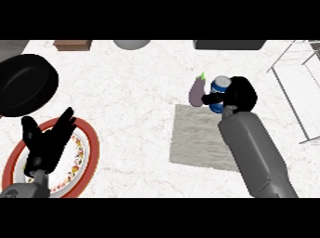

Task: Pick the can from the placemat and place it in the tiered shelf

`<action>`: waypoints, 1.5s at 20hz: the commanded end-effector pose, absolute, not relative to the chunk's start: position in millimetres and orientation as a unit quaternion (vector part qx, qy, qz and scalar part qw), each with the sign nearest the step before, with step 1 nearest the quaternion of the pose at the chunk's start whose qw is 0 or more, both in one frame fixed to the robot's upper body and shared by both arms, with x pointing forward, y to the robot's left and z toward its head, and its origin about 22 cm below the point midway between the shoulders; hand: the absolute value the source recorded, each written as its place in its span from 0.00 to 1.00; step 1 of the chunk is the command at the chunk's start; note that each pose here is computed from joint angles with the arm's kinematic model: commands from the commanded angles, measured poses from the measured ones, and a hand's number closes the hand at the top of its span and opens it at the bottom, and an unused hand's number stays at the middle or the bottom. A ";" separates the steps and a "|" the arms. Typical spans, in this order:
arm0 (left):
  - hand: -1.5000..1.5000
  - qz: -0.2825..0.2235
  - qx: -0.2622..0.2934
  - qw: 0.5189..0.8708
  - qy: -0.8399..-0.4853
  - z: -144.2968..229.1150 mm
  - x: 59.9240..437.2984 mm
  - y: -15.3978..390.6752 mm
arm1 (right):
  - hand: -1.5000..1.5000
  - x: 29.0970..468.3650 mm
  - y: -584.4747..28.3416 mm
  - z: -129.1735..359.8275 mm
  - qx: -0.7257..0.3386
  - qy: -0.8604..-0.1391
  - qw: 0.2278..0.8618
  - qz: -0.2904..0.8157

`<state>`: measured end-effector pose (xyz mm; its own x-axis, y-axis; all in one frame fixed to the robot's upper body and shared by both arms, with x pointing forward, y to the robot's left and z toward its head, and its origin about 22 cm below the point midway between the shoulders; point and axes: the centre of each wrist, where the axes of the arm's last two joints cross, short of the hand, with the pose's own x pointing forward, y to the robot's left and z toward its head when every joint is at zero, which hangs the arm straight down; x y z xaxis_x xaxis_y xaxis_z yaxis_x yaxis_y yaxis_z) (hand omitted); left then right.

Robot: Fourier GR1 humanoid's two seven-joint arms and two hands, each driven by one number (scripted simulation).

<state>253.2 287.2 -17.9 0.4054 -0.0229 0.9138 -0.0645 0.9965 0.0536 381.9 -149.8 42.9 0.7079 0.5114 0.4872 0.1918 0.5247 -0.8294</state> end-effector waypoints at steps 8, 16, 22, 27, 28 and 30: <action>0.50 0.000 0.024 0.840 -0.542 -10.6 262.3 283.7 | 1.00 451.3 -190.4 155.1 -0.618 -0.327 0.705 -0.121; 0.50 0.008 0.037 0.845 -0.533 -20.3 261.1 288.3 | 1.00 465.5 -186.3 250.6 -0.699 -0.310 0.624 -0.161; 0.50 0.002 0.039 0.848 -0.528 -15.4 254.7 297.7 | 1.00 465.1 -192.2 299.8 -0.726 -0.291 0.597 -0.178; 0.50 0.013 0.040 0.846 -0.531 -32.0 250.8 283.3 | 1.00 460.5 -206.9 336.4 -0.733 -0.286 0.578 -0.216; 0.50 0.006 0.039 0.844 -0.534 -20.1 255.2 290.0 | 1.00 457.6 -216.2 344.5 -0.737 -0.279 0.573 -0.224; 0.50 0.016 0.039 0.847 -0.530 -30.3 250.3 286.1 | 1.00 452.5 -223.7 358.9 -0.738 -0.282 0.568 -0.230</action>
